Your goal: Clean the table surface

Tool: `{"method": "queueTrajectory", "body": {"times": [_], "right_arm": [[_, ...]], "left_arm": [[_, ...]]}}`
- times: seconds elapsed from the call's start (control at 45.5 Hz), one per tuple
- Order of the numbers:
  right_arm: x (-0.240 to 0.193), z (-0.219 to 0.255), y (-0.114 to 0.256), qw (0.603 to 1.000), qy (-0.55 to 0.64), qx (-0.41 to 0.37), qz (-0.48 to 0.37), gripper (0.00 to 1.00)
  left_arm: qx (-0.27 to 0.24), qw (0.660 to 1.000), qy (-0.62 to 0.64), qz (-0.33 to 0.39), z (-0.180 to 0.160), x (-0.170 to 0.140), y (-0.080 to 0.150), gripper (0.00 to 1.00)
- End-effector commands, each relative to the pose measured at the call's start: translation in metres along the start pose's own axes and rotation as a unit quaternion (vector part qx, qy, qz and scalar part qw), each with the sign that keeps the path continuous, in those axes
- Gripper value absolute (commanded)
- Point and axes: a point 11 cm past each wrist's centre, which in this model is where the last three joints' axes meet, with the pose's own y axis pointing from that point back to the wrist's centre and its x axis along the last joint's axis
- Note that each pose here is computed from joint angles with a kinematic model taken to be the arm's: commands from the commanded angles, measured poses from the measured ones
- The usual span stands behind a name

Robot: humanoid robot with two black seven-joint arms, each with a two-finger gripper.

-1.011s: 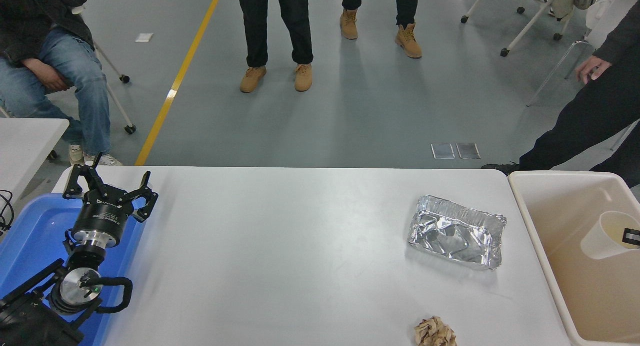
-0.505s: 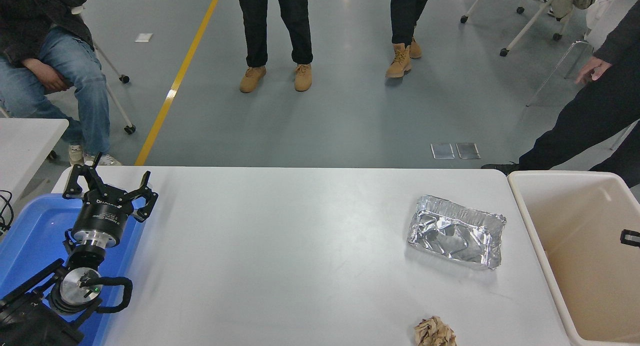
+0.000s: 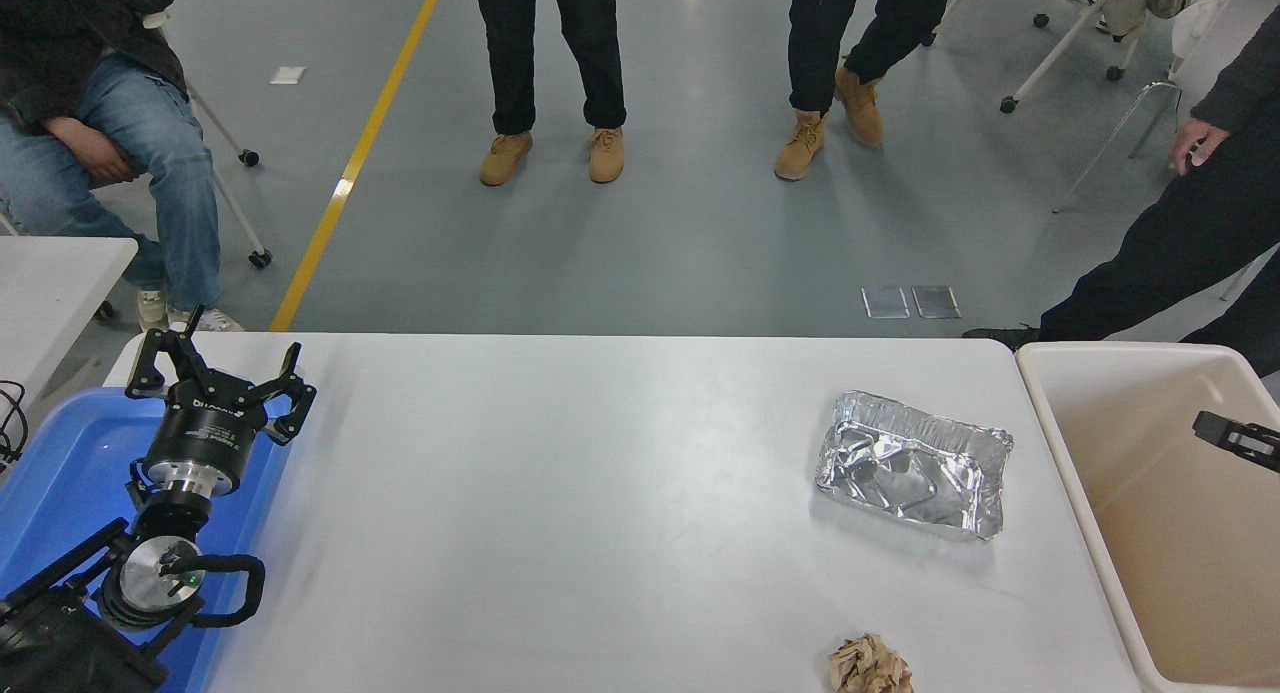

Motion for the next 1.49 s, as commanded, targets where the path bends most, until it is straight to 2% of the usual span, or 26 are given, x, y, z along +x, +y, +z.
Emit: {"method": "queueTrajectory", "body": {"times": [0.0,0.132,0.264,0.505,0.681,0.769,0.989,1.165,1.297,1.473], "right_arm": [[0.027,-0.007,-0.001,0.991,-0.103,0.017,0.081,0.68],[0.042,-0.009,0.000,0.978,-0.162,0.026,0.126,0.69],[0.041,-0.013,-0.005,0.972,-0.193,0.012,0.133,0.68],[0.052,-0.028,-0.023,0.939,-0.306,-0.091,0.128,0.68],[0.085,-0.048,-0.026,0.882,-0.434,-0.069,0.167,0.69],[0.094,-0.056,-0.027,0.867,-0.462,-0.054,0.176,0.70],[0.073,-0.095,-0.046,0.825,-0.542,-0.017,0.158,0.74],[0.053,-0.135,-0.060,0.758,-0.637,0.023,0.138,0.92],[0.038,-0.158,-0.067,0.728,-0.675,0.041,0.116,0.97],[0.032,-0.185,-0.070,0.678,-0.722,0.102,0.091,0.98]], "left_arm": [[0.000,1.000,0.000,0.000,0.000,0.000,0.000,0.99],[0.000,1.000,-0.001,0.000,0.000,0.000,0.000,0.99],[0.000,1.000,-0.001,0.000,0.000,0.000,0.000,0.99],[0.000,1.000,0.000,0.000,0.000,0.000,0.000,0.99],[0.000,1.000,0.000,0.000,0.000,0.000,0.000,0.99],[0.000,1.000,0.000,0.000,0.000,0.000,0.000,0.99],[0.000,1.000,0.000,0.000,0.000,0.000,0.000,0.99],[0.000,1.000,-0.001,0.000,0.000,0.000,0.000,0.99],[0.000,1.000,0.000,0.000,0.000,0.000,0.000,0.99],[0.000,1.000,0.000,0.000,0.000,0.000,0.000,0.99]]}}
